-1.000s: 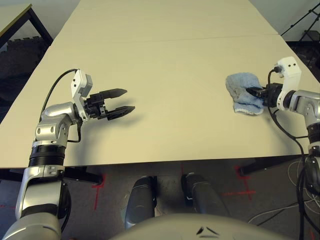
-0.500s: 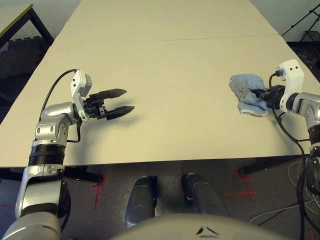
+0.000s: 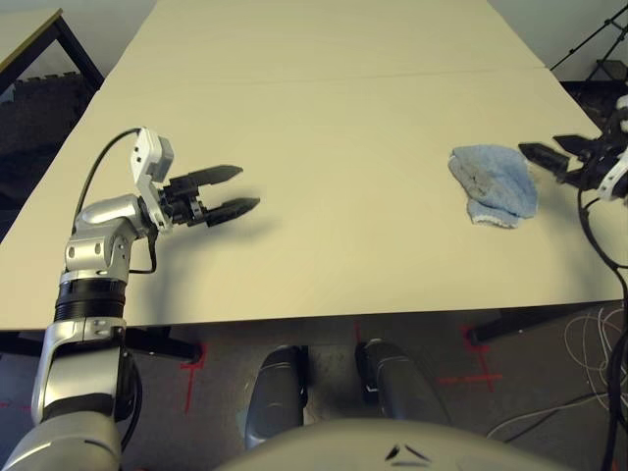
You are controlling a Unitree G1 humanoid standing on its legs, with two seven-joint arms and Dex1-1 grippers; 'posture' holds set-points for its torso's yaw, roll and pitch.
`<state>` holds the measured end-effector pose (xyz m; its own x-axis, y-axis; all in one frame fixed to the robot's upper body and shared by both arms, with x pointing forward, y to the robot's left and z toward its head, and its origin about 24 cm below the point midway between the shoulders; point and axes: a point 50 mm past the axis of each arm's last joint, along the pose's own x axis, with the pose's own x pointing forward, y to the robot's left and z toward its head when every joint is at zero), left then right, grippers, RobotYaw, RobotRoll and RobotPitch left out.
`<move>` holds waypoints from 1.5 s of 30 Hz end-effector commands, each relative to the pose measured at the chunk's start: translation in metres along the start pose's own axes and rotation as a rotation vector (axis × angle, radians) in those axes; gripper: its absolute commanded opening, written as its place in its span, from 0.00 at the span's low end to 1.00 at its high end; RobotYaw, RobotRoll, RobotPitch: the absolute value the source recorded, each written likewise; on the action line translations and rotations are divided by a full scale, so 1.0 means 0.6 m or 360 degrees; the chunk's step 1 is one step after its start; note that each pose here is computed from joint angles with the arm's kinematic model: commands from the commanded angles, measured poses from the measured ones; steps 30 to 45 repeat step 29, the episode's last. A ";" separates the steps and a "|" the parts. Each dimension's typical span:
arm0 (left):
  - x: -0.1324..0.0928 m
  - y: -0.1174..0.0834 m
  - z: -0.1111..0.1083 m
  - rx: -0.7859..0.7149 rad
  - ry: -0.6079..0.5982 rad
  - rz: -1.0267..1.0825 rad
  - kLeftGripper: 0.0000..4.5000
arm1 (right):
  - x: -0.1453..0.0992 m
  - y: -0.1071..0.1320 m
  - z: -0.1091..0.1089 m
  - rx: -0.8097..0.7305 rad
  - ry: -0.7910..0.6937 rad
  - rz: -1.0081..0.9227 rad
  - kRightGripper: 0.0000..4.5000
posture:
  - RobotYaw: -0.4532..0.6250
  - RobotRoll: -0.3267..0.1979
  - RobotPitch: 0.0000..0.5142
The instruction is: Wipe the water off the table with a rag.
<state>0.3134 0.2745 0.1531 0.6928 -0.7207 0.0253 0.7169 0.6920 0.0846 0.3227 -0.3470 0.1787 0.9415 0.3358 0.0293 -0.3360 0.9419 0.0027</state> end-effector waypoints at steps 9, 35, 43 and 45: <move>-0.042 0.078 -0.020 0.0153 -0.0075 0.1184 1.00 | -0.002 0.005 -0.040 -0.0024 -0.0335 -0.0228 0.99 | 0.30 0.62 0.28; -0.084 0.098 -0.037 0.0205 -0.0096 0.1694 1.00 | -0.007 -0.011 -0.063 -0.0006 -0.0365 -0.0425 0.99 | 0.33 0.62 0.27; -0.084 0.098 -0.037 0.0205 -0.0096 0.1694 1.00 | -0.007 -0.011 -0.063 -0.0006 -0.0365 -0.0425 0.99 | 0.33 0.62 0.27; -0.084 0.098 -0.037 0.0205 -0.0096 0.1694 1.00 | -0.007 -0.011 -0.063 -0.0006 -0.0365 -0.0425 0.99 | 0.33 0.62 0.27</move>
